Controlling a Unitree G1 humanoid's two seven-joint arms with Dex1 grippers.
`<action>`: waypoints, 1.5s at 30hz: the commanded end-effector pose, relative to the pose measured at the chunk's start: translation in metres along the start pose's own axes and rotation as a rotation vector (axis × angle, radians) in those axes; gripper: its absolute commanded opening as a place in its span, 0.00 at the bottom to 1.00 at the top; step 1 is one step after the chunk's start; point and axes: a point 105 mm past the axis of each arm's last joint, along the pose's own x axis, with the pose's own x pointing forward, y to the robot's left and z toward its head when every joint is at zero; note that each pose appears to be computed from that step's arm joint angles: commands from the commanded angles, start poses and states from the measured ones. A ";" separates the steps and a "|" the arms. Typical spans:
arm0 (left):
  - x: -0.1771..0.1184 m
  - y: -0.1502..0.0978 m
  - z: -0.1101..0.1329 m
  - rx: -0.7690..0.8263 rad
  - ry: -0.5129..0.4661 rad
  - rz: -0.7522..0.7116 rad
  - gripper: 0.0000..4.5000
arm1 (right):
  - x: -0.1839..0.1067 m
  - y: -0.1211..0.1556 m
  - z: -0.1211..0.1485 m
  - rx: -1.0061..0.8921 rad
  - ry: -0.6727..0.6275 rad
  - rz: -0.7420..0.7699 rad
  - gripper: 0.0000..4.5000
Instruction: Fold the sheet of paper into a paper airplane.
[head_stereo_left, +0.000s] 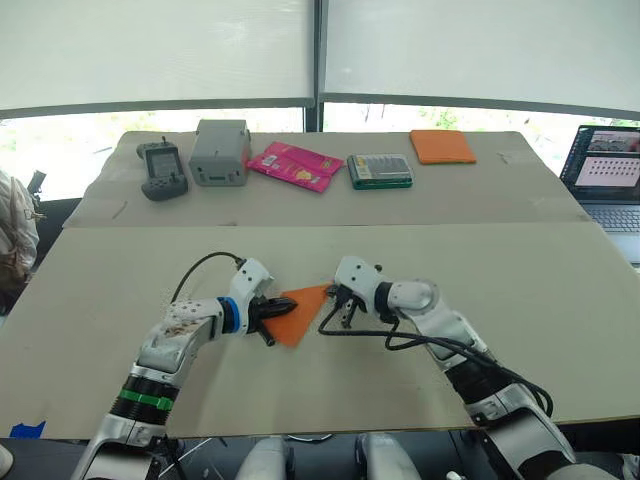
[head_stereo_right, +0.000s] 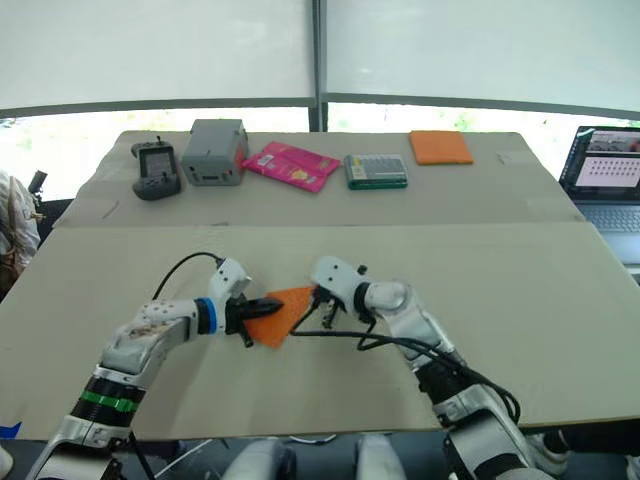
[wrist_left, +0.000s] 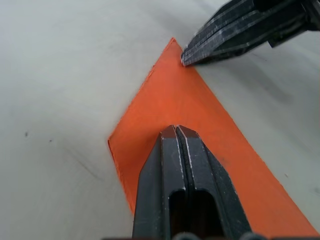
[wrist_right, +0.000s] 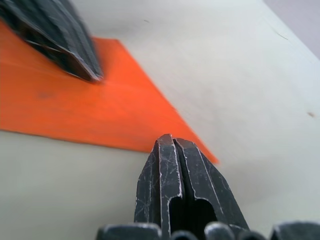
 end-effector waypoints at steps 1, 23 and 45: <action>-0.008 0.003 -0.002 0.000 0.009 0.036 0.01 | -0.004 -0.010 -0.022 0.031 0.084 -0.030 0.00; -0.001 -0.028 -0.017 -0.039 0.022 -0.006 0.01 | 0.025 -0.001 -0.012 -0.041 0.093 0.070 0.00; -0.006 -0.020 -0.009 -0.060 0.002 0.029 0.01 | 0.007 0.000 0.056 -0.007 -0.285 0.120 0.00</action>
